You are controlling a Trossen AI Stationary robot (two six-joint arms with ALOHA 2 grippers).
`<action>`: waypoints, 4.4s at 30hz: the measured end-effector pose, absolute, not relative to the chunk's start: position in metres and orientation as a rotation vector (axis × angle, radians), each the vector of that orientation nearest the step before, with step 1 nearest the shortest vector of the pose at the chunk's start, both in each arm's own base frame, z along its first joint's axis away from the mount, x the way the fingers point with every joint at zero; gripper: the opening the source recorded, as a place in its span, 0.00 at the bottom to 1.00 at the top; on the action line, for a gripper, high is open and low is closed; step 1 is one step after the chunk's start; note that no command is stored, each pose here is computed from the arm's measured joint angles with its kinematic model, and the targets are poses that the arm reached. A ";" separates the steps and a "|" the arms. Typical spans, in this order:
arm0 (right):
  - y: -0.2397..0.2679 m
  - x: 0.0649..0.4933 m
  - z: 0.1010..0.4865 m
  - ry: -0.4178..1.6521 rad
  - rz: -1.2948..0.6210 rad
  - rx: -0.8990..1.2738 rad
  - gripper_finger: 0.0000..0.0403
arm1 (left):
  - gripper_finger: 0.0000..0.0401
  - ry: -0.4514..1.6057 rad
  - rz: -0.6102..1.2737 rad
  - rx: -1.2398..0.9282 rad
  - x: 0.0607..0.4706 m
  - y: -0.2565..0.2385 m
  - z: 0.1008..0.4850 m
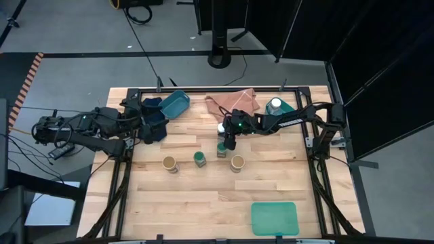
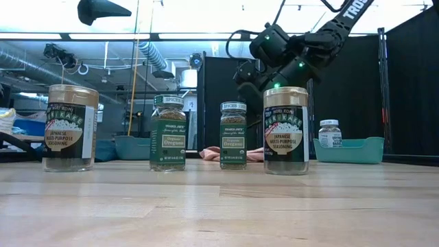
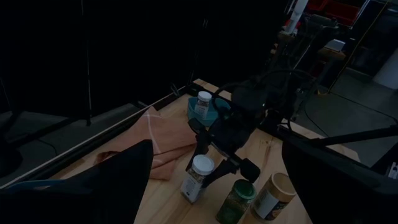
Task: Sort spices by type
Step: Put the white seasoning bottle into the green bin
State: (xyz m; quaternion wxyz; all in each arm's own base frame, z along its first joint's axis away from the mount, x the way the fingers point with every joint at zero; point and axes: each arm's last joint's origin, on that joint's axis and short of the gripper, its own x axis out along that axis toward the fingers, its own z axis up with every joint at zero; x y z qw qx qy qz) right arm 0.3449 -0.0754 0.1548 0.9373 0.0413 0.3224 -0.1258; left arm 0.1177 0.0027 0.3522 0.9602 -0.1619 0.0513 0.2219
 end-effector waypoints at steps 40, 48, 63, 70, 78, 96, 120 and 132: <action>-0.090 0.283 0.276 0.306 -0.684 0.169 0.50 | 0.90 0.124 0.464 -0.317 0.123 0.002 0.350; -0.089 0.277 0.269 0.359 -0.735 0.291 0.50 | 0.90 0.174 0.473 -0.302 0.136 0.001 0.344; -0.074 0.256 0.258 0.560 -0.794 0.429 0.50 | 0.90 0.165 0.476 -0.337 0.144 0.000 0.343; -0.063 0.229 0.270 0.610 -0.863 0.402 0.50 | 0.90 0.163 0.477 -0.338 0.144 0.000 0.344; -0.057 0.192 0.288 0.602 -0.952 0.394 0.50 | 0.90 0.163 0.477 -0.338 0.144 0.000 0.343; -0.047 0.133 0.305 0.587 -1.091 0.322 0.50 | 0.90 0.163 0.477 -0.339 0.144 0.000 0.343; -0.051 0.102 0.243 0.502 -1.255 0.472 0.50 | 0.90 0.165 0.480 -0.353 0.143 0.000 0.343; -0.059 0.108 0.221 0.450 -1.326 0.481 0.50 | 0.90 0.166 0.479 -0.353 0.143 0.000 0.343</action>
